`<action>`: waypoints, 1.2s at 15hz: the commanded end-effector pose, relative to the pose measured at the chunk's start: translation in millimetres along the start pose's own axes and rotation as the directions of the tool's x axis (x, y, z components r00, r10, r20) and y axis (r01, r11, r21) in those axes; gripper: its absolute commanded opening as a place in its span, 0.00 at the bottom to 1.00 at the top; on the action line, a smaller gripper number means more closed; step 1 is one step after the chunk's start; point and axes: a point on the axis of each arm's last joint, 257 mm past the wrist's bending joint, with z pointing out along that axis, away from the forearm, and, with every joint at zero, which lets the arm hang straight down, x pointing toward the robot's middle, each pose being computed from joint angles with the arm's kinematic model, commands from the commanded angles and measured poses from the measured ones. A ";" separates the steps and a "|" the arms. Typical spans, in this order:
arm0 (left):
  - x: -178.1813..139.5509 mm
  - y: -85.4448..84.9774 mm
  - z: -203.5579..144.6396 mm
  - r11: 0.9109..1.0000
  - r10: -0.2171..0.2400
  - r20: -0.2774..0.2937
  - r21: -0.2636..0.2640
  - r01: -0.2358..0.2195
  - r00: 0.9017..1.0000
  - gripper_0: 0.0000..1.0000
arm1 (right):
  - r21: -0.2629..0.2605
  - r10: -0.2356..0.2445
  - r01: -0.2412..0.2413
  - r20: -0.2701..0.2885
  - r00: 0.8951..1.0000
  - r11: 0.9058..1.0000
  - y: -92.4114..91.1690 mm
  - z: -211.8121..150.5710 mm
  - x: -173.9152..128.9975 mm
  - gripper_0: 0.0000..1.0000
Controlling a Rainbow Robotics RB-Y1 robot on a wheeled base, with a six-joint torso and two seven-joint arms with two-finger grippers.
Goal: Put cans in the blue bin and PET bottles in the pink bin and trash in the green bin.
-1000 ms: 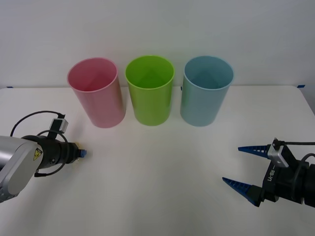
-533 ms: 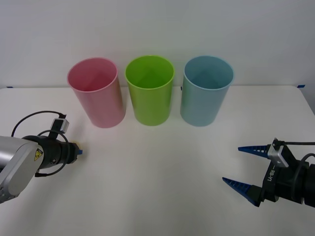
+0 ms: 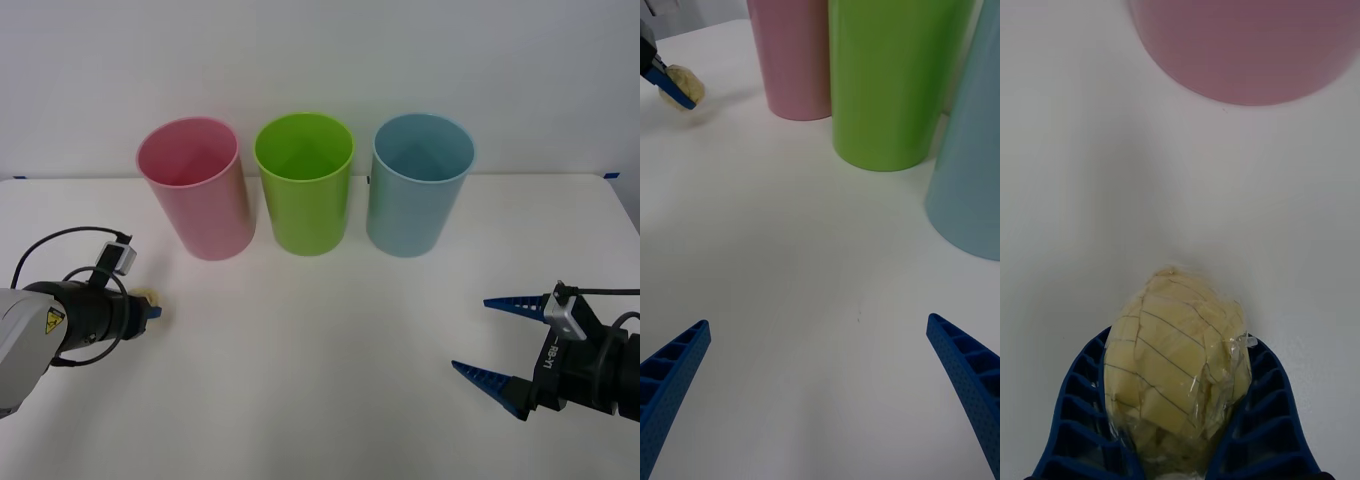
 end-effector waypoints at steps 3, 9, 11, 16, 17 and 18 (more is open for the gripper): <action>11.4 -23.1 -20.6 0.985 0.075 0.116 0.146 -0.092 0.990 0.01 | 0.000 0.000 0.000 0.000 1.000 1.000 0.0 0.0 0.0 1.00; 7.6 -70.1 -69.0 0.924 0.122 0.310 0.311 -0.222 0.943 0.00 | 0.000 0.000 0.000 0.000 1.000 1.000 0.0 0.0 0.0 1.00; -2.8 -80.7 -81.4 0.902 0.116 0.377 0.347 -0.257 0.919 0.00 | 0.000 0.000 0.000 0.000 1.000 1.000 0.0 0.0 0.0 1.00; -61.4 -112.1 -122.1 0.842 0.057 0.582 0.409 -0.352 0.811 0.00 | 0.000 0.000 0.000 0.000 1.000 1.000 0.0 0.0 0.0 1.00; -69.4 -117.2 -127.1 0.834 0.043 0.602 0.419 -0.360 0.798 0.00 | 0.000 0.000 0.000 0.000 1.000 1.000 0.0 0.0 0.0 1.00; -84.0 -122.1 -136.1 0.826 0.016 0.637 0.426 -0.369 0.770 0.01 | 0.000 0.000 0.000 0.000 1.000 1.000 0.0 0.0 0.0 1.00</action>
